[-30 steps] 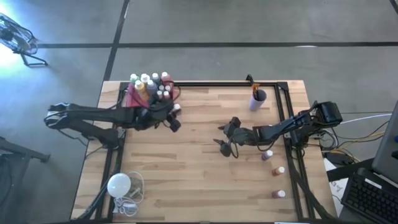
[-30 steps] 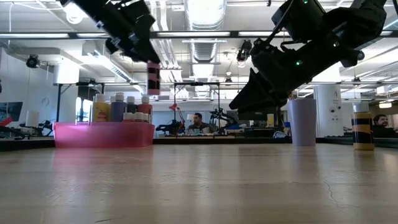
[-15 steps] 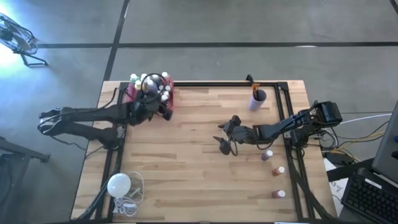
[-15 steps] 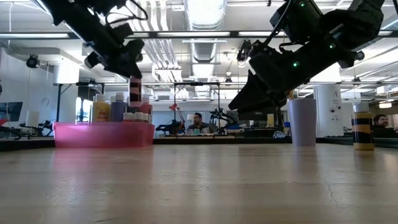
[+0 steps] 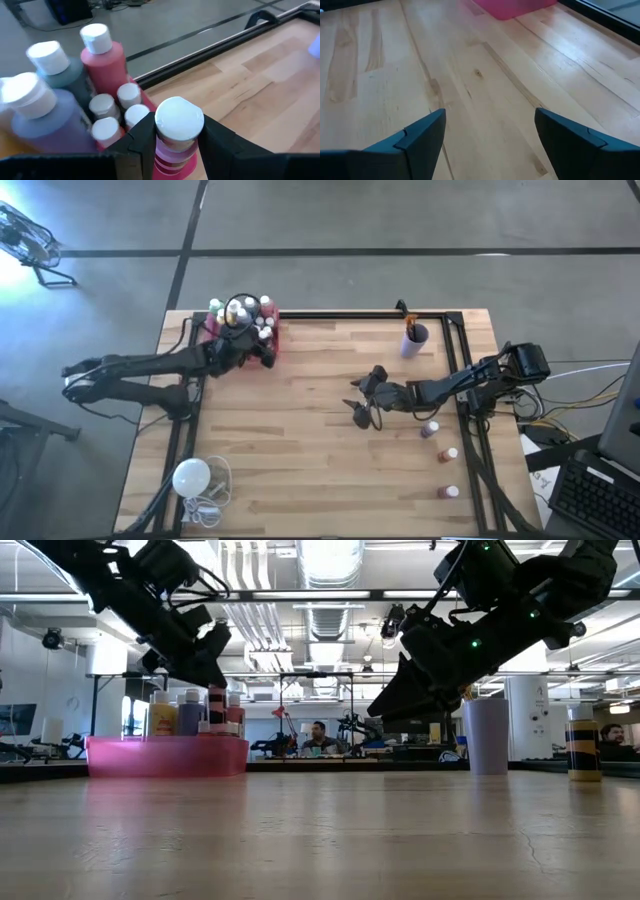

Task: Pick & Place Paint Supplies
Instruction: Put the small pink paint bottle into the pink bin

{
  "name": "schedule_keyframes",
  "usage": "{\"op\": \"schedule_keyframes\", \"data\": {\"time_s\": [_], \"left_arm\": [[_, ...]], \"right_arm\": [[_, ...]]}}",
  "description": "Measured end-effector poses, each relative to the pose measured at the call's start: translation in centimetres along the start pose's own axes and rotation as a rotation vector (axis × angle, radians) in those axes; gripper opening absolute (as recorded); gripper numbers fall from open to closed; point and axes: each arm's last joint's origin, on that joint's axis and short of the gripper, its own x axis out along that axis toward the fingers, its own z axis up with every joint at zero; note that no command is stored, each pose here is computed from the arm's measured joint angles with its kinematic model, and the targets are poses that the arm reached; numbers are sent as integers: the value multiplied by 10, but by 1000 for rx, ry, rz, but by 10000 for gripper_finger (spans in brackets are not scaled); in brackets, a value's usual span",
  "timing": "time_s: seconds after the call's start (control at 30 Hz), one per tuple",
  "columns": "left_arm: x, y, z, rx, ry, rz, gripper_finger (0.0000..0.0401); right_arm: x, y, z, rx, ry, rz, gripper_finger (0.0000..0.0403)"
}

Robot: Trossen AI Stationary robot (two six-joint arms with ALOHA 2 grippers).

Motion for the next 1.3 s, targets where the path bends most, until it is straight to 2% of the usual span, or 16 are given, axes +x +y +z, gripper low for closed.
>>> {"op": "schedule_keyframes", "data": {"time_s": [0.47, 0.77, 1.3], "left_arm": [[25, 2, -22, 6, 10, 24, 124], [48, -1, -27, 5, 34, 41, 124], [67, -5, -40, 10, 57, 65, 124]], "right_arm": [[0, 0, 0, 0, 0, 0, 327], [0, -1, -1, -5, 12, -4, 301], [0, -1, -2, -7, 16, -6, 274]]}}
